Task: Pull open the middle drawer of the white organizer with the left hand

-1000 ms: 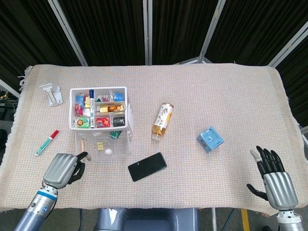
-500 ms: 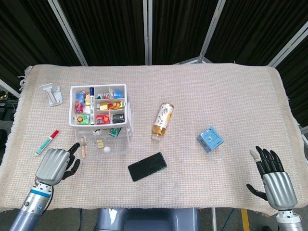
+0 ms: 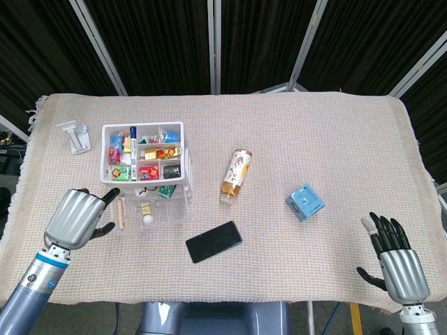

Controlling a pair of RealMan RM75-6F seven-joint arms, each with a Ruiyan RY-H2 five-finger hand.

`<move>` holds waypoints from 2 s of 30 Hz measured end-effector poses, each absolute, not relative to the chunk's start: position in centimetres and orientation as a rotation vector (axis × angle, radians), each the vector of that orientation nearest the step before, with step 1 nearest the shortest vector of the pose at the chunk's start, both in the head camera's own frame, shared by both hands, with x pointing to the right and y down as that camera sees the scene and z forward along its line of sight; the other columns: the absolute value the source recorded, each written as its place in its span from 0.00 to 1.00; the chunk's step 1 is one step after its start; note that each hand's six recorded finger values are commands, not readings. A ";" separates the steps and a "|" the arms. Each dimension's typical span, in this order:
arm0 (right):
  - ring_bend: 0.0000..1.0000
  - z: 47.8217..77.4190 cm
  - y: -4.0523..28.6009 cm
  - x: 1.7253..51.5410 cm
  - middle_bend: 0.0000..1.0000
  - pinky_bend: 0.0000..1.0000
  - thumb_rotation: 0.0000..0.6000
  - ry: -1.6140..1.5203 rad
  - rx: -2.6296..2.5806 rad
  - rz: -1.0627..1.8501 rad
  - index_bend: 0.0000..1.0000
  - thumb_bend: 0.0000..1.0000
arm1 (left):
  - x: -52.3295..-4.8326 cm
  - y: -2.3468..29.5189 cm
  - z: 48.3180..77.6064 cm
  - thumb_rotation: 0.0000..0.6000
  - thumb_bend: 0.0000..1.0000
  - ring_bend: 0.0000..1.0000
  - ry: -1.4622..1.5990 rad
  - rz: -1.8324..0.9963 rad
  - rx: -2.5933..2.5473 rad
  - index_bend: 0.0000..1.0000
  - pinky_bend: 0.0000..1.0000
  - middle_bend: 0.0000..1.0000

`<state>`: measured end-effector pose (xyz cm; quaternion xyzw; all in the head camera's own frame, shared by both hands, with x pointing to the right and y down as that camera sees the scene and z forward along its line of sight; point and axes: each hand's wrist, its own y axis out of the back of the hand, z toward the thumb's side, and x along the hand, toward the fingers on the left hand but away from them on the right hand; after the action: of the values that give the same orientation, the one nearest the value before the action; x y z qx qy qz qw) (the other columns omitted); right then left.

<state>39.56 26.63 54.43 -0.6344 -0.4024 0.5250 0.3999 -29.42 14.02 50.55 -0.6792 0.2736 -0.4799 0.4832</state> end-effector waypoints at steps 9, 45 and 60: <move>0.00 54.1 26.4 39.9 0.00 0.00 1.00 -1.037 -1.609 1.324 0.00 0.00 | -25.8 12.1 51.8 1.00 0.00 0.93 0.325 -1.049 -1.525 0.48 0.79 0.98; 0.00 54.6 26.2 40.3 0.00 0.00 1.00 -1.034 -1.605 1.348 0.00 0.00 | -24.3 12.0 56.5 1.00 0.00 0.93 -0.002 -1.008 -1.434 0.52 0.79 0.98; 0.00 54.6 26.1 40.3 0.00 0.00 1.00 -1.036 -1.609 1.348 0.00 0.00 | -24.7 11.0 58.4 1.00 0.00 0.93 -0.006 -1.065 -1.409 0.55 0.79 0.98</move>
<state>40.29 26.14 54.58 -0.6329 -0.4078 0.5302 0.3900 -24.74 10.99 58.40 -0.6165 -0.0026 -0.4659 0.6348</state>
